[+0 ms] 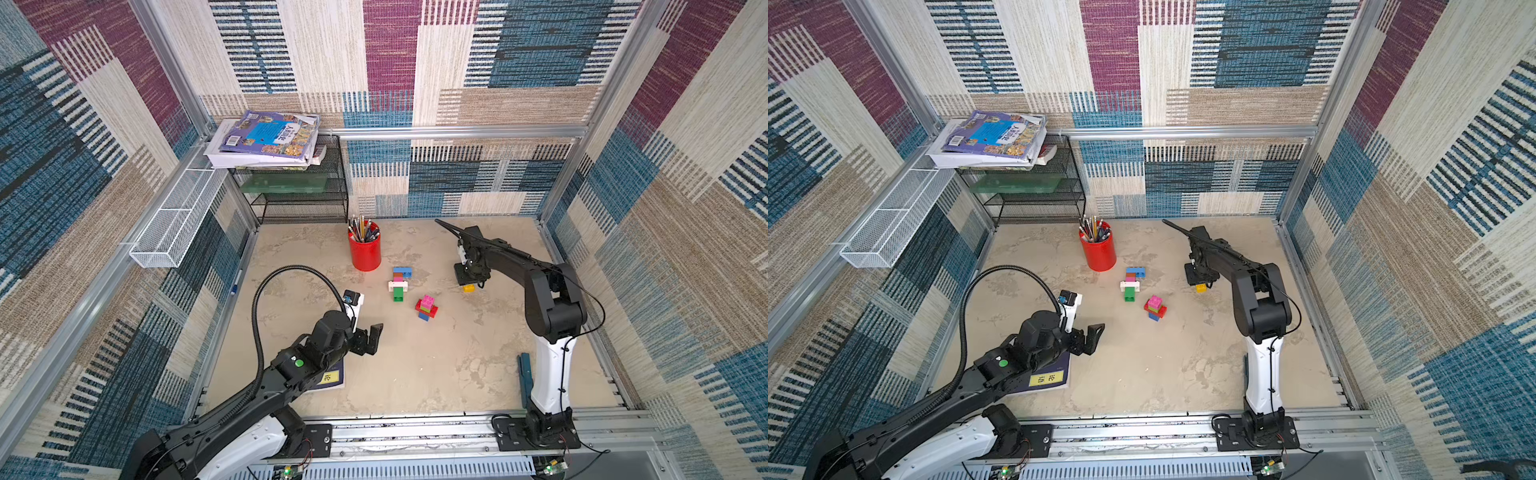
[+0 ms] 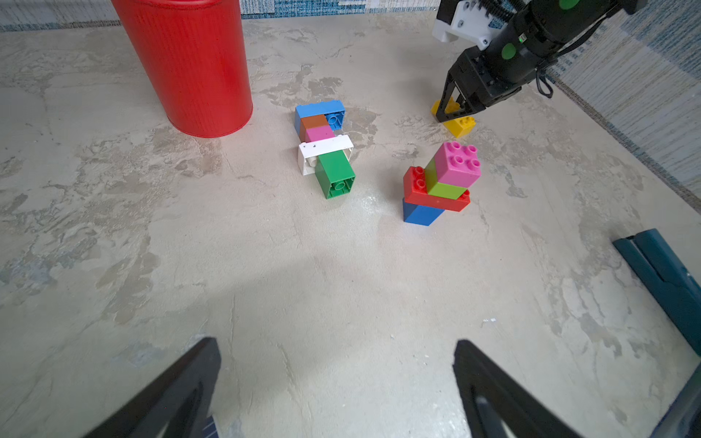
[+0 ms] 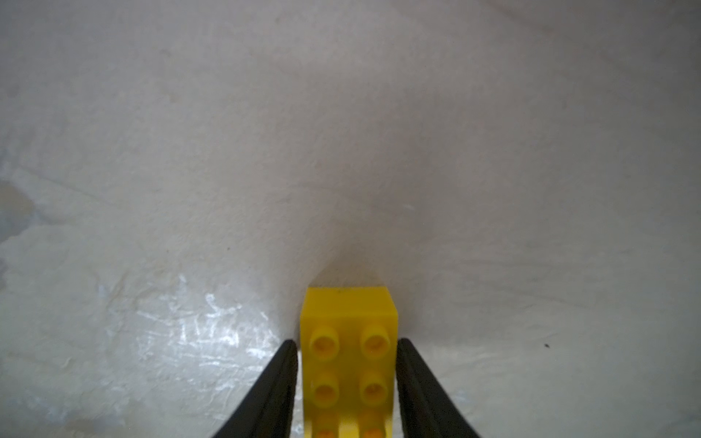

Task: Assemble the letter f with lego
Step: Pick up the lego brick from the center of the board.

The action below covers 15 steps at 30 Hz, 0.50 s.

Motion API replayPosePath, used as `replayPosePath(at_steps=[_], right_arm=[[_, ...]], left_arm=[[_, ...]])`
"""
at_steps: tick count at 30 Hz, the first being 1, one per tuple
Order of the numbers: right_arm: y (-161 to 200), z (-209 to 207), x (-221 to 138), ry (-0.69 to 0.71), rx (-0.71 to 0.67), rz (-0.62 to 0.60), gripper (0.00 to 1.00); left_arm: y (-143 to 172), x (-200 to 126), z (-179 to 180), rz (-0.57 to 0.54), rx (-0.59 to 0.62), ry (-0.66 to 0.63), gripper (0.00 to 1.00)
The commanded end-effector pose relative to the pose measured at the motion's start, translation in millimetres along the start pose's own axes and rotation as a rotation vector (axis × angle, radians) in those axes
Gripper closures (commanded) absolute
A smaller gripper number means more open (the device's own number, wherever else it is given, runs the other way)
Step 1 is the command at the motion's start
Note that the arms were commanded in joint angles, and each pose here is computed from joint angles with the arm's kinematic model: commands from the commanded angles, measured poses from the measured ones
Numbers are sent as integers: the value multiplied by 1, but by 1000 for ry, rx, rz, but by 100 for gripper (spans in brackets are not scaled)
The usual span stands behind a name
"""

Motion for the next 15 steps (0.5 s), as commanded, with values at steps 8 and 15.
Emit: replayPosePath(at_steps=[8,15], right_arm=[[-13,0,-3,10,-1,-33,54],[-10,-1,0,16,-2,-21,56]], left_arm=[[-1,3,-1,-9,4,5,1],[-2,3,-1,-10,5,4,1]])
Point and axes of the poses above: each gripper's point midway between its finger pads, its own x axis out along the fingers, its own z axis along the line the jaws close on, y = z × x, the point moved 9 cm from there along -x, back along the fingers, and after that the axes turned 7 degrees about x, right-handed, at the moved point
